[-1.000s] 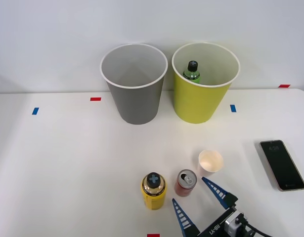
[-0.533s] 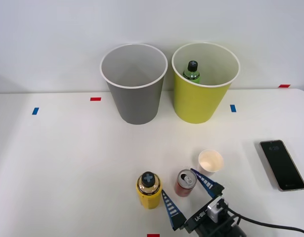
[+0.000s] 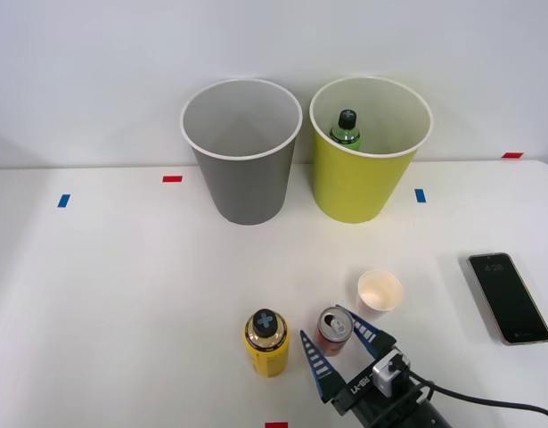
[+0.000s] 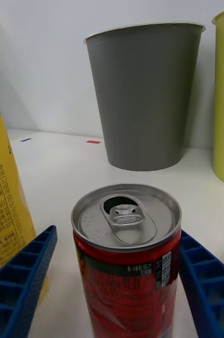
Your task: Put cans in the gray bin, plastic bottles in the light green bin
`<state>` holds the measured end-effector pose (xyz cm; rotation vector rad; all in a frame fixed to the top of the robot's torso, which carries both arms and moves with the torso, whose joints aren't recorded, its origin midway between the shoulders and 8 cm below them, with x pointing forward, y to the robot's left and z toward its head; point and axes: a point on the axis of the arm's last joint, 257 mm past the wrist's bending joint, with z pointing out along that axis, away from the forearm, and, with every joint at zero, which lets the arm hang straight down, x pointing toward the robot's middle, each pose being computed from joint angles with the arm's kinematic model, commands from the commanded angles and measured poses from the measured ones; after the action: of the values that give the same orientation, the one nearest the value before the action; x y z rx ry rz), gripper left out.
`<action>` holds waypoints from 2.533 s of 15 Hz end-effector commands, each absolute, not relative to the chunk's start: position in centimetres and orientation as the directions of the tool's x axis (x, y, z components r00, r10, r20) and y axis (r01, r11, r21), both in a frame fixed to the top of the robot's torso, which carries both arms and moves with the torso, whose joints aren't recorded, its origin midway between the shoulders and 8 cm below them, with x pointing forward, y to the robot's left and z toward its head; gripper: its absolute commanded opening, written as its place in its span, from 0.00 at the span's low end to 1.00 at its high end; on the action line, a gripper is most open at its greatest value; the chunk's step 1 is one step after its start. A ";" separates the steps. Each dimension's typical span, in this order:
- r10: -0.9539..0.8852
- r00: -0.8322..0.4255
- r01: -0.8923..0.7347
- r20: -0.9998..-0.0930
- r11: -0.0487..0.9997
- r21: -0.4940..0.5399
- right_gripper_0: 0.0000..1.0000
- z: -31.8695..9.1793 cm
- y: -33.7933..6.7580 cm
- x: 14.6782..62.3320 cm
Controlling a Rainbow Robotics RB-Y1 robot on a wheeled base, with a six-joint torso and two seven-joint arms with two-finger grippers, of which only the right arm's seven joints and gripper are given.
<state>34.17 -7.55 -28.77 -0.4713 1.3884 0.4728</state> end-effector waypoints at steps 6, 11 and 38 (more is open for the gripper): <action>0.100 0.142 -0.561 -0.985 0.828 0.003 0.00 -27.1 -5.8 35.0; 0.155 0.232 -0.574 -0.960 0.819 -0.006 0.00 -22.6 -3.9 37.8; 0.146 0.150 -0.594 -0.978 0.804 0.029 0.00 2.6 5.3 53.9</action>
<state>52.61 4.35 1.81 -0.4114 1.3265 0.5496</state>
